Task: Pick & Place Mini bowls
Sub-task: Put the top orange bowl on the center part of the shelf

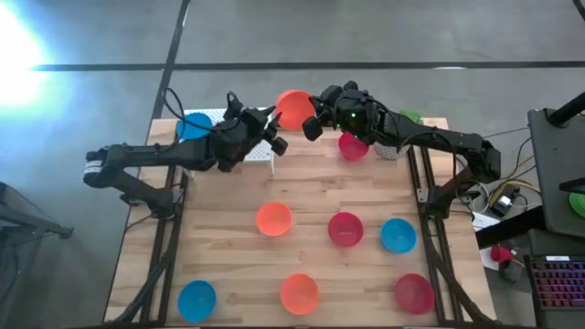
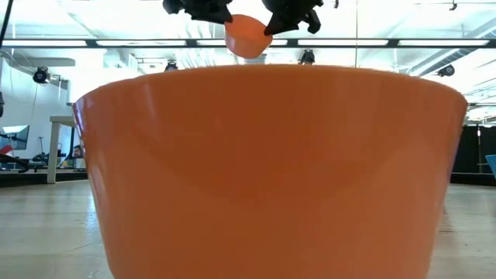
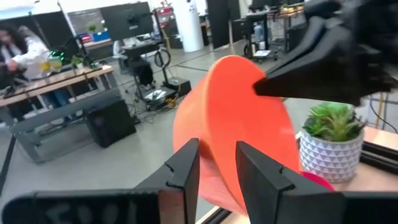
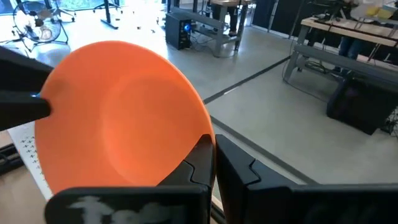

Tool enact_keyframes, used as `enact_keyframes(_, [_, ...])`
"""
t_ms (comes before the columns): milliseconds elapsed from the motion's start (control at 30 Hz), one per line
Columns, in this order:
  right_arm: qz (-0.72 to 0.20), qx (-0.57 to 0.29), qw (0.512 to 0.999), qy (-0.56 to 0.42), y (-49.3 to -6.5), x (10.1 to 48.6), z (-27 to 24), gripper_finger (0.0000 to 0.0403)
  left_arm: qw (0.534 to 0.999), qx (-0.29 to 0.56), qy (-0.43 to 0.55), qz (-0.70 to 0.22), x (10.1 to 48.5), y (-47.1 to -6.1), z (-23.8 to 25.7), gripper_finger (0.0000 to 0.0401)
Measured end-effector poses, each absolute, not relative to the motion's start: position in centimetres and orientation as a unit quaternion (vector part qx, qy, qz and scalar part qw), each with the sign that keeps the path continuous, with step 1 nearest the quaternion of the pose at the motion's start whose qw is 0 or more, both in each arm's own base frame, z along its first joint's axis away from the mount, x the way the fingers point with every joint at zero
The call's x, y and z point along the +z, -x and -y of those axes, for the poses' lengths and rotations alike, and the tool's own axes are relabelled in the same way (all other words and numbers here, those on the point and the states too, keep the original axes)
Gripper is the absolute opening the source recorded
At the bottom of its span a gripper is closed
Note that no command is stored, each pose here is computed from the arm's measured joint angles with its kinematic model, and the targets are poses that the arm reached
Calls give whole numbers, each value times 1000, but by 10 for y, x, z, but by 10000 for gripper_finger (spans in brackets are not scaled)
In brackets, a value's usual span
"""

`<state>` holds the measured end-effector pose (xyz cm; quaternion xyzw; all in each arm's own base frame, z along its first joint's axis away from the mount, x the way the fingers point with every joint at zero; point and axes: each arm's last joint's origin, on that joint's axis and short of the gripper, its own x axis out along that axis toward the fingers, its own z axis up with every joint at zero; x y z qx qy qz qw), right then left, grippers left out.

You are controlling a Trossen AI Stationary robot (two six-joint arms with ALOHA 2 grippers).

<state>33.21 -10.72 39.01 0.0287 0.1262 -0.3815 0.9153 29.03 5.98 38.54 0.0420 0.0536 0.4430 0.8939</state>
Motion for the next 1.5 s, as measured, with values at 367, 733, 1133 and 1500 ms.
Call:
enact_keyframes(367, [-125,-379,916,-30,-333,390,107,9,884,463,-36,-55,382,-291,-70,100])
enact_keyframes(733, [-125,-379,916,-32,-333,390,106,9,875,481,-31,-53,382,-290,-74,9])
enact_keyframes(1133, [-125,-372,919,-31,-332,391,106,30,875,480,-25,-52,382,-290,-75,1])
enact_keyframes(1500, [-124,-341,932,-20,-331,395,99,122,877,473,-29,-77,386,-285,-78,1])
